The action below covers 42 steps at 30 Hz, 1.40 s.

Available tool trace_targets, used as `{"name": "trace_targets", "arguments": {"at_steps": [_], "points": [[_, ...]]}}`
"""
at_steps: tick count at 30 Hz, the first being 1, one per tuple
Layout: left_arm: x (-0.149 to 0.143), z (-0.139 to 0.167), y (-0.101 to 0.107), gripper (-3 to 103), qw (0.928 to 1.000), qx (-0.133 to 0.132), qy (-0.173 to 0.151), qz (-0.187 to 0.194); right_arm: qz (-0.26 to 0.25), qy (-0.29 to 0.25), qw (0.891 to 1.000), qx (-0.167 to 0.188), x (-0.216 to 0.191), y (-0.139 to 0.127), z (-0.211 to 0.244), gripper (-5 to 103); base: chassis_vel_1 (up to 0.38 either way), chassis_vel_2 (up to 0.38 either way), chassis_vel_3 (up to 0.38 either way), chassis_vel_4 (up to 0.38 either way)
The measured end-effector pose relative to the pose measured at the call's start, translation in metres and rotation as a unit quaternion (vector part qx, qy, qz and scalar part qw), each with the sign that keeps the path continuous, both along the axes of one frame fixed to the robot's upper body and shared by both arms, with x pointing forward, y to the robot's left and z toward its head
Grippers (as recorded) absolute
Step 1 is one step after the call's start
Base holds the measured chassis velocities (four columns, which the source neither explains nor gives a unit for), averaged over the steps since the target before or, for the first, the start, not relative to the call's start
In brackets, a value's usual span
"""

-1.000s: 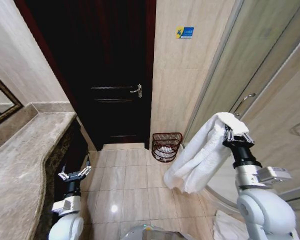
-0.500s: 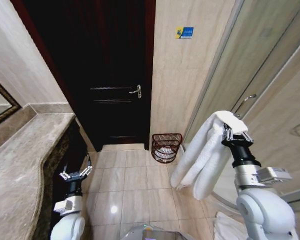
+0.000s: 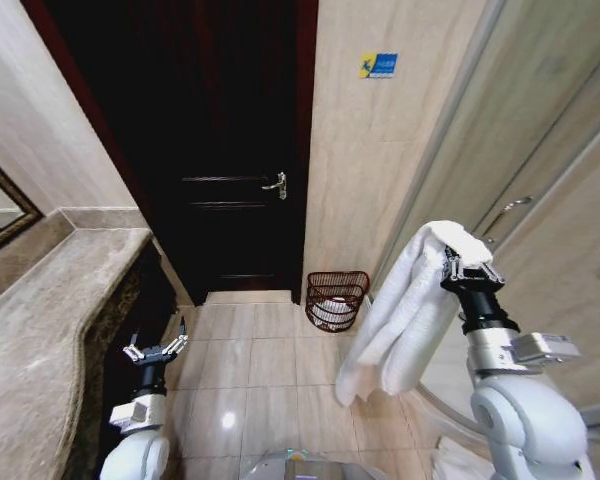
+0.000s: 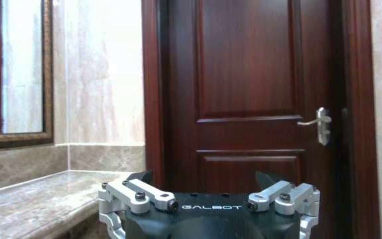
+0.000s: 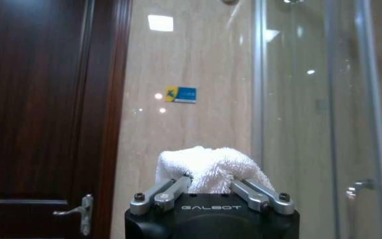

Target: Discard the used towel into the hamper.

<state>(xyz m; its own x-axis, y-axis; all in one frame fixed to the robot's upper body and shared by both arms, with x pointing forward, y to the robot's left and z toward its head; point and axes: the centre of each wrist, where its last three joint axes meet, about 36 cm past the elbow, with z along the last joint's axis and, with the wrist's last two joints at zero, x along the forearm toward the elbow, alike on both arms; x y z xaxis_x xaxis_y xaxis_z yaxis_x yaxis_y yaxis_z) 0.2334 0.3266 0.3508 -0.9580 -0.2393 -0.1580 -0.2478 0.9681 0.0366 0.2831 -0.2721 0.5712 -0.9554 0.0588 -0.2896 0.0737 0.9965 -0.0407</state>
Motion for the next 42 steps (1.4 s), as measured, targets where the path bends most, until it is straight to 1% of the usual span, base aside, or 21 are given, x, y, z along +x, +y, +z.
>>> {"name": "trace_targets", "arguments": {"at_steps": [11,17,19,20,23,24,27,28,31,32,35,36,39,40,42], "points": [[0.001,-0.001,0.001,100,0.9999,0.013,-0.007,0.001,-0.001,0.0,1.0,0.003,0.011,-0.003,-0.003,10,-0.025,0.058,0.062,-0.026],[0.003,0.001,-0.002,100,0.9997,0.021,0.005,-0.006,0.01,0.0,1.0,0.005,0.022,-0.007,-0.002,10,0.0,0.0,0.0,0.0],[0.005,0.01,-0.004,100,0.9996,0.025,0.009,-0.012,0.018,0.001,1.0,0.015,0.034,-0.011,0.0,10,0.0,0.0,0.0,0.0],[0.005,0.01,-0.004,100,0.9996,0.025,0.009,-0.012,0.018,0.001,1.0,0.015,0.034,-0.011,0.0,10,0.0,0.0,0.0,0.0],[0.008,0.017,-0.003,100,0.9994,0.03,0.01,-0.014,0.021,-0.014,1.0,0.018,0.058,-0.02,0.011,10,0.0,0.0,0.0,0.0],[0.008,0.017,-0.003,100,0.9994,0.03,0.01,-0.014,0.021,-0.014,1.0,0.018,0.058,-0.02,0.011,10,0.0,0.0,0.0,0.0],[0.006,0.017,-0.004,100,0.9991,0.035,0.016,-0.015,0.028,-0.026,0.999,0.019,0.082,-0.027,0.021,10,0.0,0.0,0.0,0.0],[0.006,0.017,-0.004,100,0.9991,0.035,0.016,-0.015,0.028,-0.026,0.999,0.019,0.082,-0.027,0.021,10,0.0,0.0,0.0,0.0],[0.003,0.012,-0.006,100,0.999,0.034,0.025,-0.012,0.037,-0.029,0.999,0.013,0.105,-0.033,0.025,10,0.0,0.0,0.0,0.0],[0.003,0.012,-0.006,100,0.999,0.034,0.025,-0.012,0.037,-0.029,0.999,0.013,0.105,-0.033,0.025,10,0.0,0.0,0.0,0.0],[0.003,0.01,-0.007,100,0.9991,0.032,0.029,-0.005,0.049,-0.03,0.998,0.01,0.132,-0.037,0.036,10,0.0,0.0,0.0,0.0],[0.003,0.01,-0.007,100,0.9991,0.032,0.029,-0.005,0.049,-0.03,0.998,0.01,0.132,-0.037,0.036,10,0.0,0.0,0.0,0.0],[0.0,0.006,-0.007,100,0.9991,0.028,0.032,0.001,0.058,-0.046,0.997,0.006,0.165,-0.041,0.065,10,0.0,0.0,0.0,0.0],[0.0,0.006,-0.007,100,0.9991,0.028,0.032,0.001,0.058,-0.046,0.997,0.006,0.165,-0.041,0.065,10,0.0,0.0,0.0,0.0],[-0.002,-0.002,-0.005,100,0.9991,0.027,0.034,0.005,0.064,-0.057,0.996,0.008,0.186,-0.043,0.095,10,0.0,0.0,0.0,0.0]]}}
